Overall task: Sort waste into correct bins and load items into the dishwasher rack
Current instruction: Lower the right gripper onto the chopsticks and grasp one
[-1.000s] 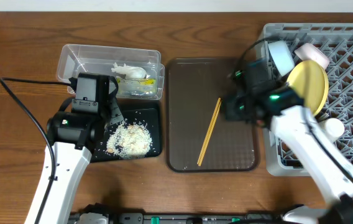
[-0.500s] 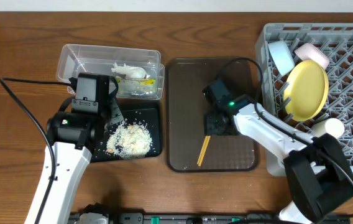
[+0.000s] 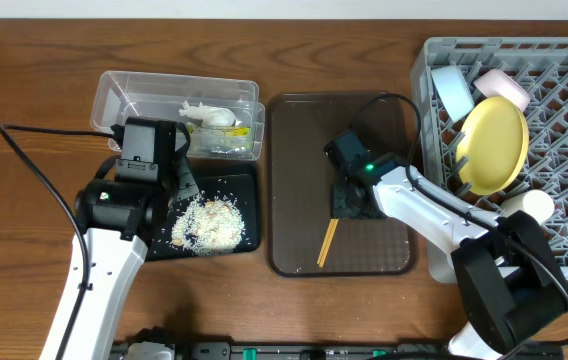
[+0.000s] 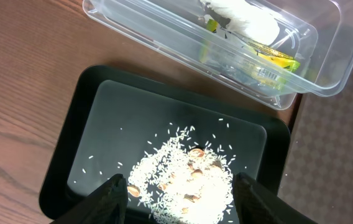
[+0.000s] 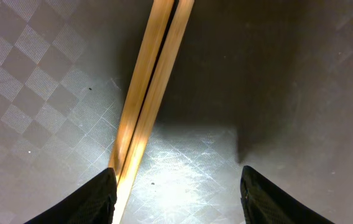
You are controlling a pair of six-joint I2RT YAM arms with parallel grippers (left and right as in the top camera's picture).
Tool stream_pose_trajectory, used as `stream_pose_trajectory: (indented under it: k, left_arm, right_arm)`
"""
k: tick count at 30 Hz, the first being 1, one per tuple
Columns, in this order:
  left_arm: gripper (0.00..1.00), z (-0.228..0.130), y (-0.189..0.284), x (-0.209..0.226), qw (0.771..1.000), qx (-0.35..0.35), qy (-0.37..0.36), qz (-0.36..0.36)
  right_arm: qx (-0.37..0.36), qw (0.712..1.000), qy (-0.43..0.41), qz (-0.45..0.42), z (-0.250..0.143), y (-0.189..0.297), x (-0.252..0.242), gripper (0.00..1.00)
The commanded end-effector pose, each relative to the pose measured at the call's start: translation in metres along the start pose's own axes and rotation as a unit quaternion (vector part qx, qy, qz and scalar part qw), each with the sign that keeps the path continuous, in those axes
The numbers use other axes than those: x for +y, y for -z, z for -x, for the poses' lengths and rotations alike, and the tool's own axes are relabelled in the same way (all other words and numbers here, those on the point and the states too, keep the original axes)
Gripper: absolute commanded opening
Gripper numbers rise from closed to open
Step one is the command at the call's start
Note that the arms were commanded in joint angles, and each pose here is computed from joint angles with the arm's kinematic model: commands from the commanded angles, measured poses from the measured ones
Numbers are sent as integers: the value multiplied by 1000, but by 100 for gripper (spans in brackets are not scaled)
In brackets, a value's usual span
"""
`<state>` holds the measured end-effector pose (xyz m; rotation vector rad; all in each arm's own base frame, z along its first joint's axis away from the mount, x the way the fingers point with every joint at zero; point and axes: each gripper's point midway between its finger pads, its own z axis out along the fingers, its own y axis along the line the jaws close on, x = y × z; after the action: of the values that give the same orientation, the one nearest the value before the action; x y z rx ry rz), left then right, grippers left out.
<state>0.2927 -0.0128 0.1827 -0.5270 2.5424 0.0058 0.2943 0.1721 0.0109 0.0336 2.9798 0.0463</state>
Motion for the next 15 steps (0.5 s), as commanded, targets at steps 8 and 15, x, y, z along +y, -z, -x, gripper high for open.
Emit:
stream_pose_trajectory:
  k: [8,15]
  left_arm:
    - [57,1,-1,3,1000,-1,4,7]
    - [57,1,-1,3,1000,-1,4,7]
  right_arm:
    - [5,1000,-4,-15,-9,-11,-5,62]
    - [7,1000,-4,-16,-11,-13,-6,62]
